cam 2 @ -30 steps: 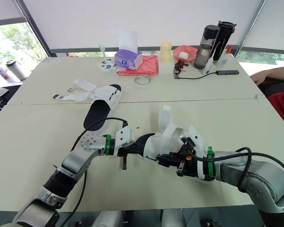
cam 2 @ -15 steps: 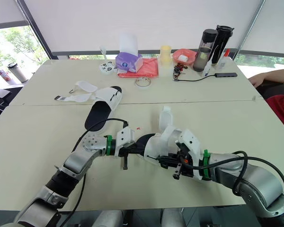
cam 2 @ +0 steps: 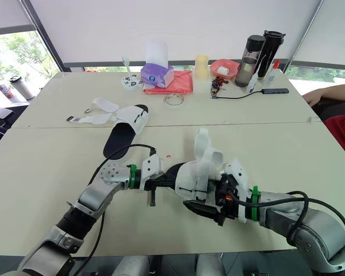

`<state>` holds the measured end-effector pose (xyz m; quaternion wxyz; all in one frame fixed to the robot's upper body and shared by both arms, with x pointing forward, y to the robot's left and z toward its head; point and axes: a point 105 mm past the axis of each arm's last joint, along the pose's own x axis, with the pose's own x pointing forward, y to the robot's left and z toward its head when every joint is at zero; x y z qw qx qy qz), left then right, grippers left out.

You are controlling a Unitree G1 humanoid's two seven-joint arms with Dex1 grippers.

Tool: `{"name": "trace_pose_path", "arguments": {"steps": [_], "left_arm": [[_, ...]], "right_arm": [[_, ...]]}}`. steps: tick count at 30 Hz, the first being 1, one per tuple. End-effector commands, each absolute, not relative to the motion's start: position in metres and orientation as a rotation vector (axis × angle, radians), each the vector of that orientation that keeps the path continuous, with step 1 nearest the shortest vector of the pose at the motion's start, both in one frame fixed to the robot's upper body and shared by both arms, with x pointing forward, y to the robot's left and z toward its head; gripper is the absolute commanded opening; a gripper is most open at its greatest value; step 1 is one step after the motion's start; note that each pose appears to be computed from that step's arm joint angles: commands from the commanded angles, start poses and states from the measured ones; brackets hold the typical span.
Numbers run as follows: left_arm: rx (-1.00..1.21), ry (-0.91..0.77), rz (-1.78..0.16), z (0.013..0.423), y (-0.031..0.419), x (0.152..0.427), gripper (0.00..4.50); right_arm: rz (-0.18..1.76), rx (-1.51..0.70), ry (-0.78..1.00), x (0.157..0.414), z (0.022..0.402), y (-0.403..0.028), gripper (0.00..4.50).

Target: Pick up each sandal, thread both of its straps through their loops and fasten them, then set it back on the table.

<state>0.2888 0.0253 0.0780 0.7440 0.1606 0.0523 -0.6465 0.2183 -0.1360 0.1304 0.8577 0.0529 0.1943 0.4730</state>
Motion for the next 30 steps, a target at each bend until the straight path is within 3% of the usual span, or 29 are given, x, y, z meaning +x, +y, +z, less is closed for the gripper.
{"name": "trace_pose_path", "arguments": {"steps": [1, 10, 18, 30], "left_arm": [[0.365, 0.215, -1.426, 0.055, 0.029, 0.283, 0.0], [0.277, 0.248, -1.477, 0.057, 0.026, 0.275, 0.0], [0.244, 0.29, -1.536, 0.059, 0.023, 0.266, 0.0], [0.254, 0.292, -1.526, 0.059, 0.023, 0.267, 0.0]], "right_arm": [[1.006, 0.211, 0.381, 0.208, 0.152, -0.146, 4.45], [1.019, 0.245, 0.618, 0.151, 0.129, -0.15, 4.45], [0.922, 0.182, 0.539, 0.175, 0.108, -0.141, 4.45], [0.925, 0.24, 0.499, 0.184, 0.104, -0.132, 4.45]]}}
